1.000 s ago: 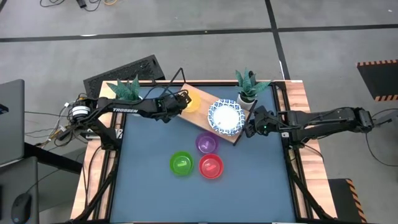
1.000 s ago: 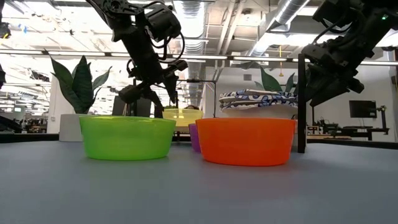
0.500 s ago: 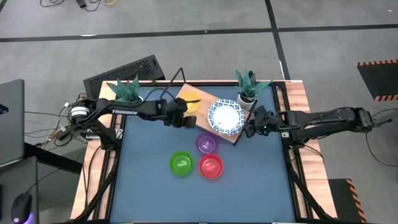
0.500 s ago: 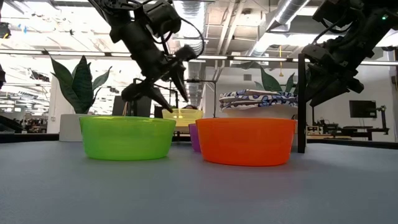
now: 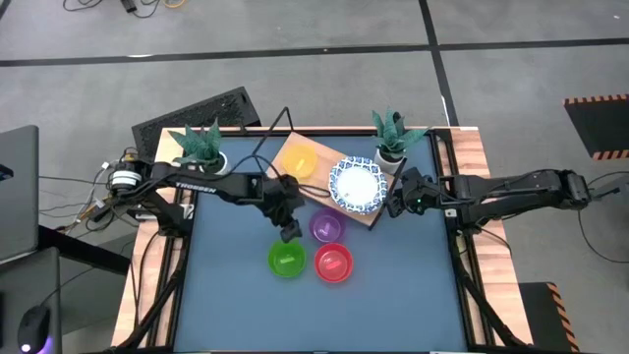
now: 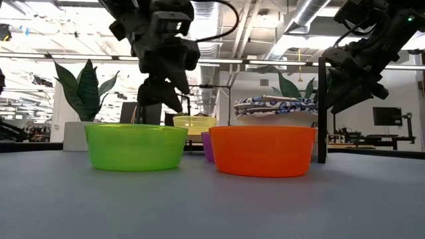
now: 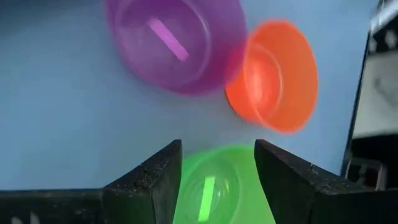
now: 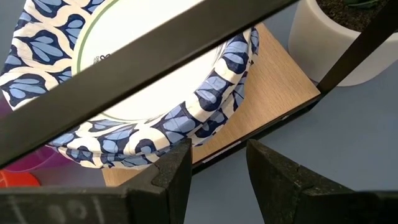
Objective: Place and stack bowls onto a shelf
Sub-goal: Stack the green bowl on top of the yellow bowl on the shelf
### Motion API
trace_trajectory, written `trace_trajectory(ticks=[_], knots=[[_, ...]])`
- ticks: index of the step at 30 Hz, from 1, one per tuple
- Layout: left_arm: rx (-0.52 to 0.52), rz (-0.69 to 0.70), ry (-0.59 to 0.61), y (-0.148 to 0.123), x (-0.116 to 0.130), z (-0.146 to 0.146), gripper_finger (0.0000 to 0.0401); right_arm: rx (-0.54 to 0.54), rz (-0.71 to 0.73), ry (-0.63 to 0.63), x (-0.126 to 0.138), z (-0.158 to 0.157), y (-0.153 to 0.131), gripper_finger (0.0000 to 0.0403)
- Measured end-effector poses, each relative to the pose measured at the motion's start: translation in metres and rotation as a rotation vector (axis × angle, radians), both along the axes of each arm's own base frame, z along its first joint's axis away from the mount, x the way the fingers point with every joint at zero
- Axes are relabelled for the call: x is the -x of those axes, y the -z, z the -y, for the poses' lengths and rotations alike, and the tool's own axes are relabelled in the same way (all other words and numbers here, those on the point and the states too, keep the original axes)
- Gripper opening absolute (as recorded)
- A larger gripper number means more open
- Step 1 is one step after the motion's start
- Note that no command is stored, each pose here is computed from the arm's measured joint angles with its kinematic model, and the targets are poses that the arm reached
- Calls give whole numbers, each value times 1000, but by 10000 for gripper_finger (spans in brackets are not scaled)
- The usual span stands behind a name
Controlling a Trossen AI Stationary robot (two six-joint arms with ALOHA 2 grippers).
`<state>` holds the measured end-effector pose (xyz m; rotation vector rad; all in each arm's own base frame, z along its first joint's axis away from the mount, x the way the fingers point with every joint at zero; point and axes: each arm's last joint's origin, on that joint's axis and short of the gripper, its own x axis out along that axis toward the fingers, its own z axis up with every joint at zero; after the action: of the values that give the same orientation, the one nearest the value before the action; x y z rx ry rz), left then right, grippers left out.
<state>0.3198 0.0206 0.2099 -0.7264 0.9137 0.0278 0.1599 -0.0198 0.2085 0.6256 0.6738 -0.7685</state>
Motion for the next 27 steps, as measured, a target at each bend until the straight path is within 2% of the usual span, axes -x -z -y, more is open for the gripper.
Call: trace_trajectory(ticks=[3, 9, 12, 15, 27], knots=[[-63, 1, 100, 2, 1, 11, 185, 0, 0, 0, 0, 0, 0, 178], [-255, -85, 227, 9, 10, 37, 185, -2, 0, -1, 0, 0, 0, 178], [-374, -124, 241, 11, 14, 45, 185, -2, 0, -1, 0, 0, 0, 178], [-447, -142, 209, 12, 14, 46, 185, -3, 0, -1, 0, 0, 0, 178], [-421, -219, 210, 26, 23, 47, 185, -9, 2, -1, 0, -1, 0, 178]])
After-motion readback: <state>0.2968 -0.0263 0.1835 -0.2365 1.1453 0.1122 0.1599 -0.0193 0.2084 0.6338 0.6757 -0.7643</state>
